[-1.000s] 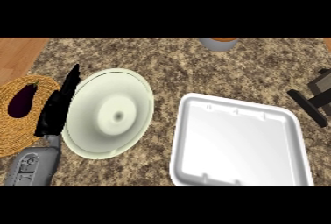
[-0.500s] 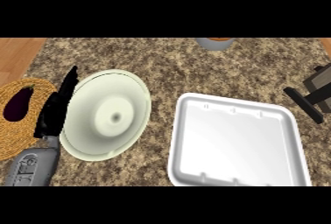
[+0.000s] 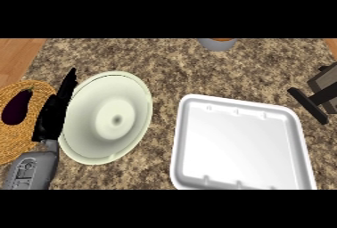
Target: Pick the squash from the tray and place it in the tiered basket
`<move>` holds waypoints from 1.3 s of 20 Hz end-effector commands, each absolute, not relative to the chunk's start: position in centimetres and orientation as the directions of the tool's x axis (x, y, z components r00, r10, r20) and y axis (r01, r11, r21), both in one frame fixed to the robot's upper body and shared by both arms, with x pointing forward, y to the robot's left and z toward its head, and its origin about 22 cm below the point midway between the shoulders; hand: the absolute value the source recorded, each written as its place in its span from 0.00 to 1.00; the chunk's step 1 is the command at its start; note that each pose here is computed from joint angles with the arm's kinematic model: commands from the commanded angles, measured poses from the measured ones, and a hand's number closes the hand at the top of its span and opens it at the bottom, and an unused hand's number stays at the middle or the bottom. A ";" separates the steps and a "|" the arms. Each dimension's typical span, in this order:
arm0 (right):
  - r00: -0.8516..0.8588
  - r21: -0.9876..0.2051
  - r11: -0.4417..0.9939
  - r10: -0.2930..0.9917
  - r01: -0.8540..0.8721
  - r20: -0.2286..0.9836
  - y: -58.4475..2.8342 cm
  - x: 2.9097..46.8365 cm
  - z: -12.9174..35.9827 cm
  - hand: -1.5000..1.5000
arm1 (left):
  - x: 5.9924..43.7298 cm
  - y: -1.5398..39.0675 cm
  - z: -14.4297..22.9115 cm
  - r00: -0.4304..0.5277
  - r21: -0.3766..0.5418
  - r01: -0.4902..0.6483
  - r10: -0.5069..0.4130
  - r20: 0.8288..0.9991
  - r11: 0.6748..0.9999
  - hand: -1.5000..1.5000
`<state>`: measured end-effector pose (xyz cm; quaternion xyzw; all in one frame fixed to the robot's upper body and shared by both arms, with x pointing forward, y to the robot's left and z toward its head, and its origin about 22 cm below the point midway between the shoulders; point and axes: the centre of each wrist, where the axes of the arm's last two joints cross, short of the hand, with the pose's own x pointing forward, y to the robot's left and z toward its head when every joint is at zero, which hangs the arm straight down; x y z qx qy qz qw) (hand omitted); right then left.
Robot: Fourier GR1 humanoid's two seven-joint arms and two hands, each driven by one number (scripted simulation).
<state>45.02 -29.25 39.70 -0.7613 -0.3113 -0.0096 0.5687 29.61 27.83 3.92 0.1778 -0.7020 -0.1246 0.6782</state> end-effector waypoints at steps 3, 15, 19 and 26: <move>0.931 -0.912 -0.315 0.332 0.262 0.153 -32.5 44.4 39.6 1.00 | 30.1 28.2 4.6 -0.015 0.408 -0.086 -0.410 0.912 0.909 0.50; 0.898 -0.944 -0.195 0.406 0.266 0.169 -37.9 43.1 37.4 1.00 | 28.7 30.0 5.2 -0.003 0.408 -0.091 -0.410 0.912 0.908 0.50; 0.870 -0.952 -0.089 0.437 0.294 0.228 -38.9 42.9 36.2 1.00 | 28.4 28.9 3.5 0.025 0.409 -0.114 -0.409 0.912 0.905 0.50; 0.861 -0.897 0.139 0.253 0.419 0.441 -40.3 42.9 34.0 0.00 | 28.8 29.1 4.7 0.007 0.411 -0.099 -0.412 0.911 0.906 0.50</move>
